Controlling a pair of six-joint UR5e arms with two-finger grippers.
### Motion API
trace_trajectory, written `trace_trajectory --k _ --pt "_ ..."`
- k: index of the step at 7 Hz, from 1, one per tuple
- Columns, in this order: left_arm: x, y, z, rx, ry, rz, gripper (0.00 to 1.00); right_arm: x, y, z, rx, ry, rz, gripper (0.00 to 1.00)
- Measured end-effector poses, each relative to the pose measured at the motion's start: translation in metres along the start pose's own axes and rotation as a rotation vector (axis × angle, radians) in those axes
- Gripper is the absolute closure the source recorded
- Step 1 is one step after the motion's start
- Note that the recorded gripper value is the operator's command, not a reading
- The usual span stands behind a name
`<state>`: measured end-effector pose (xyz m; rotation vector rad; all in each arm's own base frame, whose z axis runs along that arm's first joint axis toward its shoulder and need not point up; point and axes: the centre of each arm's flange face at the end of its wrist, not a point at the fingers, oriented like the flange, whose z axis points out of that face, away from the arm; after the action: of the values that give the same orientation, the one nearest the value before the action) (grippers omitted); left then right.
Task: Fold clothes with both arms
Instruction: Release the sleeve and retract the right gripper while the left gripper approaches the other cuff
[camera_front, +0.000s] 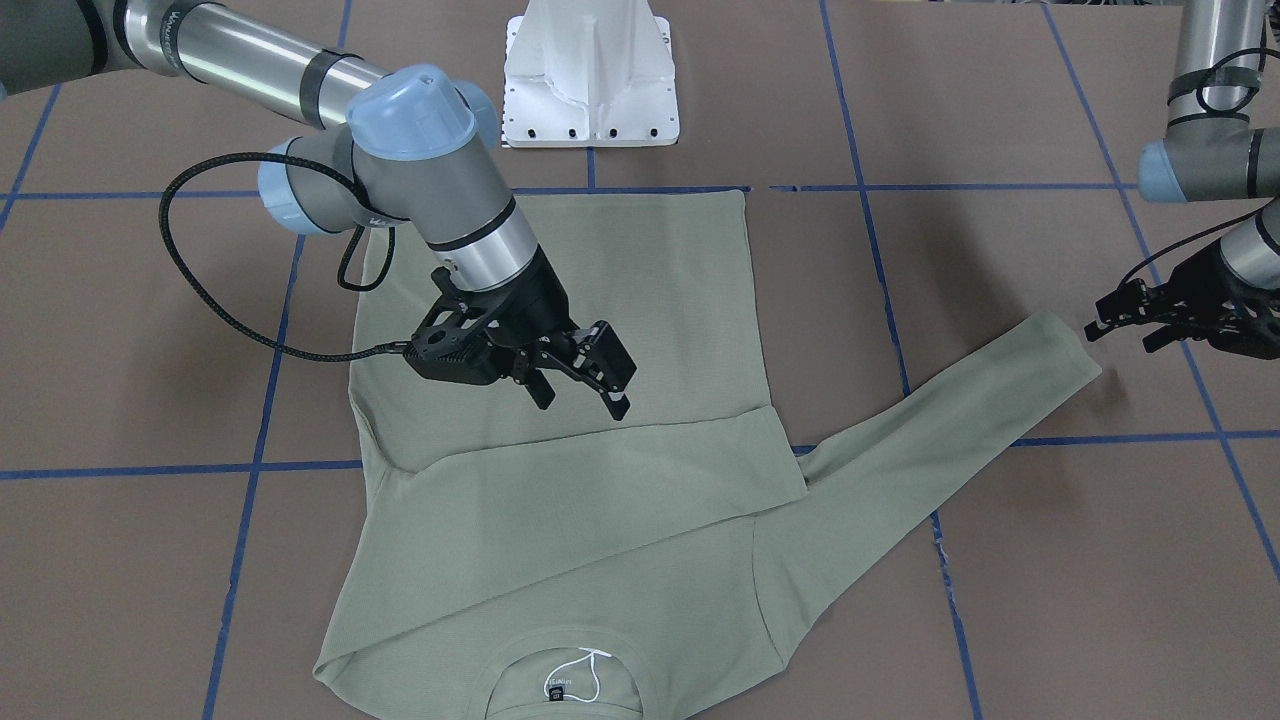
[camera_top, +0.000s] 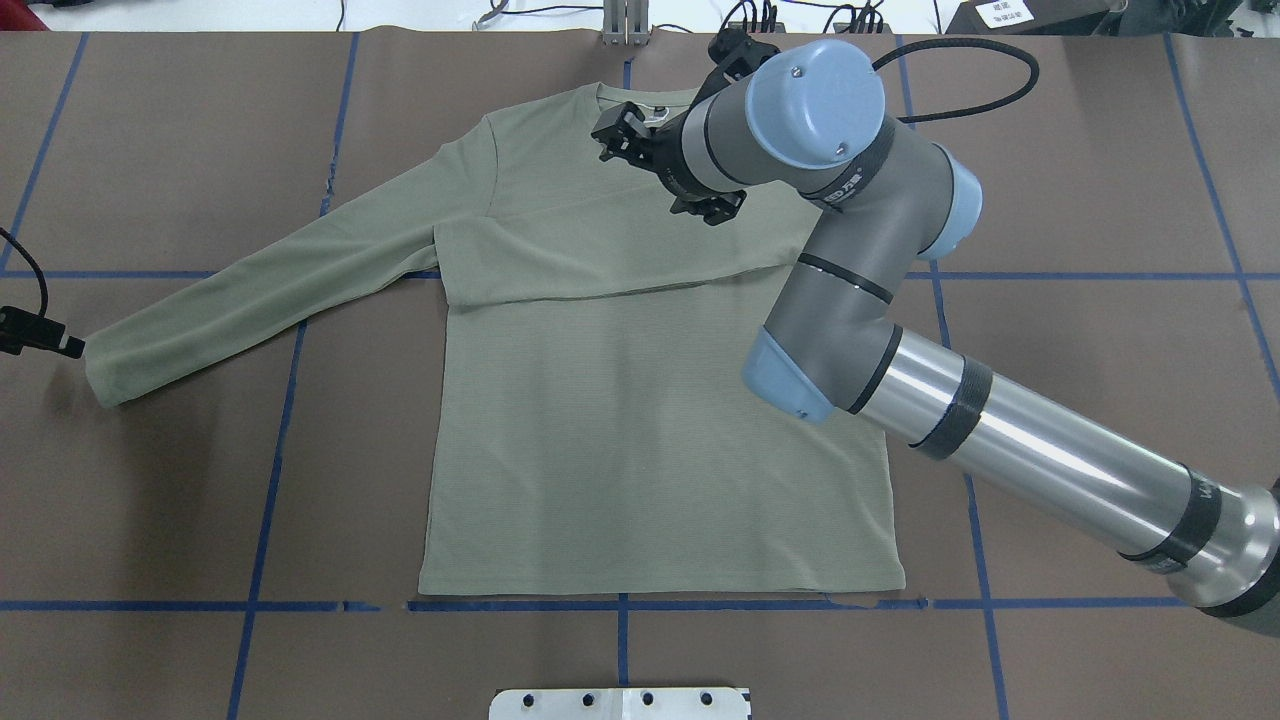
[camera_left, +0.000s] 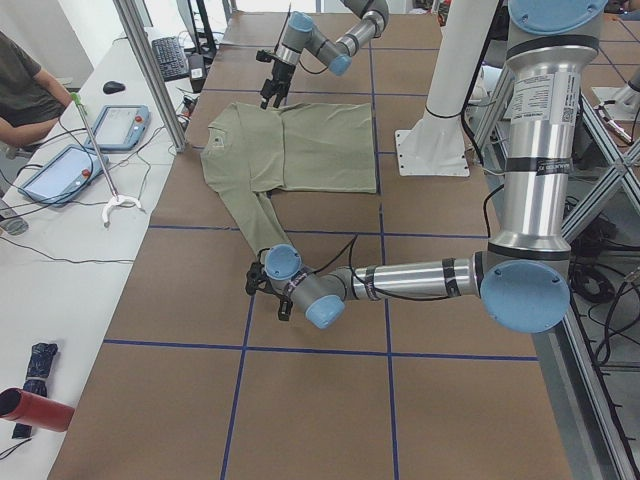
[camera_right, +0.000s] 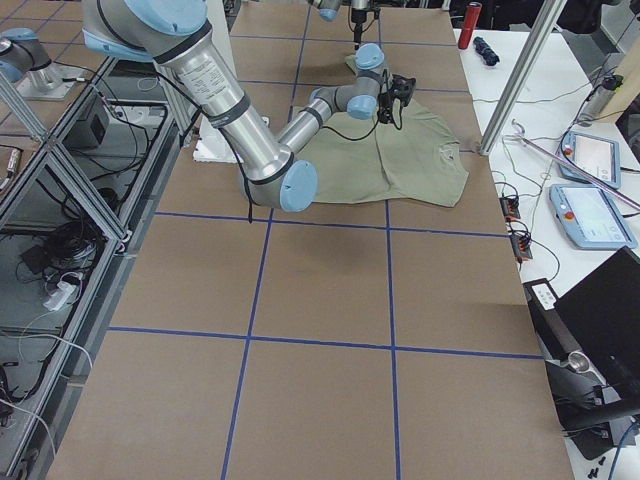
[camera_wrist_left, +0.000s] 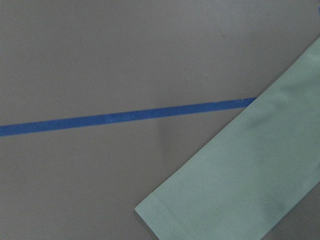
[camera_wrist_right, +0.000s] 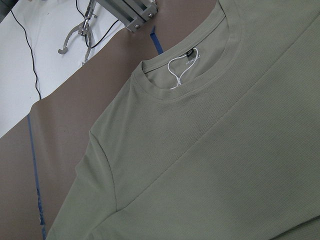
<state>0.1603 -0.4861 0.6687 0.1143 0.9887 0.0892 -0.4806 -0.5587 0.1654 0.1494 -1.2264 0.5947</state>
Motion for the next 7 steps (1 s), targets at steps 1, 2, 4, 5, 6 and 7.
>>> trace_trajectory --k 1,2,4,5,6,7 --pt "0.000 -0.001 0.003 -0.005 0.000 0.001 0.11 0.017 -0.029 -0.015 -0.014 0.010 -0.011 0.00" --pt "0.003 -0.004 0.004 -0.005 0.002 0.004 0.13 0.043 -0.066 -0.040 -0.038 0.020 -0.034 0.00" --pt "0.009 -0.011 0.009 -0.008 0.005 0.012 0.14 0.106 -0.136 -0.103 -0.083 0.034 -0.073 0.00" --pt "0.009 -0.015 0.014 -0.015 0.003 0.011 0.14 0.135 -0.156 -0.125 -0.098 0.042 -0.098 0.00" --pt "0.008 -0.017 0.019 -0.021 0.002 0.008 0.15 0.157 -0.168 -0.139 -0.101 0.052 -0.116 0.00" --pt "0.008 -0.018 0.023 -0.026 0.002 0.009 0.18 0.173 -0.175 -0.148 -0.097 0.060 -0.119 0.00"
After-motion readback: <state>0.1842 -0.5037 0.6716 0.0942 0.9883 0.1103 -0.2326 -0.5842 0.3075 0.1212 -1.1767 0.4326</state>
